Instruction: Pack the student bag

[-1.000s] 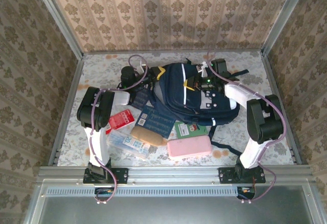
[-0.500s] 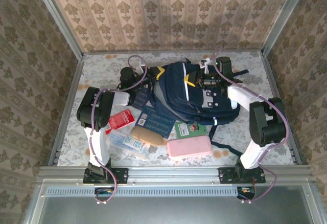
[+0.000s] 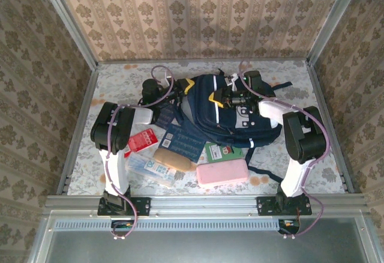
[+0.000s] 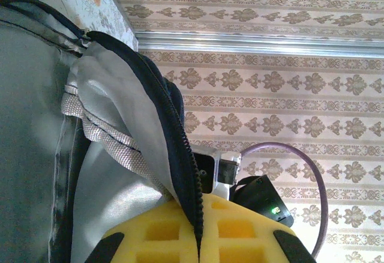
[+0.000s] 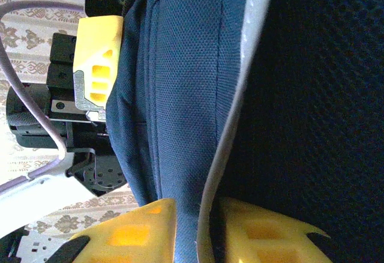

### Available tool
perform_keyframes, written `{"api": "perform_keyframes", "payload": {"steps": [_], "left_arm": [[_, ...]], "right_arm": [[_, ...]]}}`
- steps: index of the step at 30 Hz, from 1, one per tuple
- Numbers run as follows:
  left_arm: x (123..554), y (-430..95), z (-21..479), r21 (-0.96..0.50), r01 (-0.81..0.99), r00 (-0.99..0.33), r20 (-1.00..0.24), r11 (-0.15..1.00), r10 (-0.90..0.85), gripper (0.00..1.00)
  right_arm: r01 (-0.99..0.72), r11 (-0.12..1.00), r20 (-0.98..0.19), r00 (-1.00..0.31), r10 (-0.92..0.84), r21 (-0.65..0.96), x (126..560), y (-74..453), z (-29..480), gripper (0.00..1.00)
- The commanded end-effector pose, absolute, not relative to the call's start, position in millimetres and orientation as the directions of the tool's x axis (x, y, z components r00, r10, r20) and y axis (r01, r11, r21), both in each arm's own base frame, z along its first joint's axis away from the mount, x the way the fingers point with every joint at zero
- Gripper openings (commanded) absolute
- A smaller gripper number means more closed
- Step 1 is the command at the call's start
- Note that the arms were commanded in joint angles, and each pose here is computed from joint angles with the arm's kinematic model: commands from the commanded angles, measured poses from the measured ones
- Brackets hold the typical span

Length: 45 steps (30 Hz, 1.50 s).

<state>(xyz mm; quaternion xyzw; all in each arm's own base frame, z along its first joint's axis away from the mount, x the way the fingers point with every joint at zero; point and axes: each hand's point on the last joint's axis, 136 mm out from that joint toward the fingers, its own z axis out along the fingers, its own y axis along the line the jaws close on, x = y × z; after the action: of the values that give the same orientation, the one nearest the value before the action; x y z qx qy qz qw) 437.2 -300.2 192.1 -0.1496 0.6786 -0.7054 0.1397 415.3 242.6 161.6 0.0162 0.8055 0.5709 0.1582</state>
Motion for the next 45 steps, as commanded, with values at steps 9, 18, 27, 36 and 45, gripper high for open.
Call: {"api": "perform_keyframes", "payload": {"steps": [9, 18, 27, 36, 45], "left_arm": [[436.6, -293.3, 205.3, -0.996, 0.061, -0.91, -0.029, -0.065, -0.413, 0.0], [429.3, -278.9, 179.8, -0.998, 0.013, -0.918, -0.034, 0.057, -0.395, 0.25], [398.3, -249.8, 161.0, -0.901, 0.012, -0.948, -0.149, 0.433, -0.282, 0.51], [347.9, -200.0, 173.1, -0.652, 0.058, -0.943, -0.284, 0.756, -0.173, 0.53], [264.0, -158.5, 139.1, -0.414, -0.129, -0.956, -0.19, 0.901, -0.225, 0.7]], "right_arm": [[-0.252, 0.436, -0.371, -0.904, 0.214, 0.864, 417.1, 230.7, 186.0, 0.0], [-0.218, 0.441, -0.369, -0.882, 0.293, 0.871, 409.0, 211.4, 237.6, 0.0], [-0.2, 0.363, -0.35, -0.839, 0.416, 0.91, 410.2, 181.7, 294.2, 0.0], [-0.26, 0.379, -0.416, -0.804, 0.424, 0.888, 402.5, 162.9, 314.2, 0.0], [-0.276, 0.45, -0.458, -0.81, 0.366, 0.849, 391.4, 173.2, 307.8, 0.0]]}}
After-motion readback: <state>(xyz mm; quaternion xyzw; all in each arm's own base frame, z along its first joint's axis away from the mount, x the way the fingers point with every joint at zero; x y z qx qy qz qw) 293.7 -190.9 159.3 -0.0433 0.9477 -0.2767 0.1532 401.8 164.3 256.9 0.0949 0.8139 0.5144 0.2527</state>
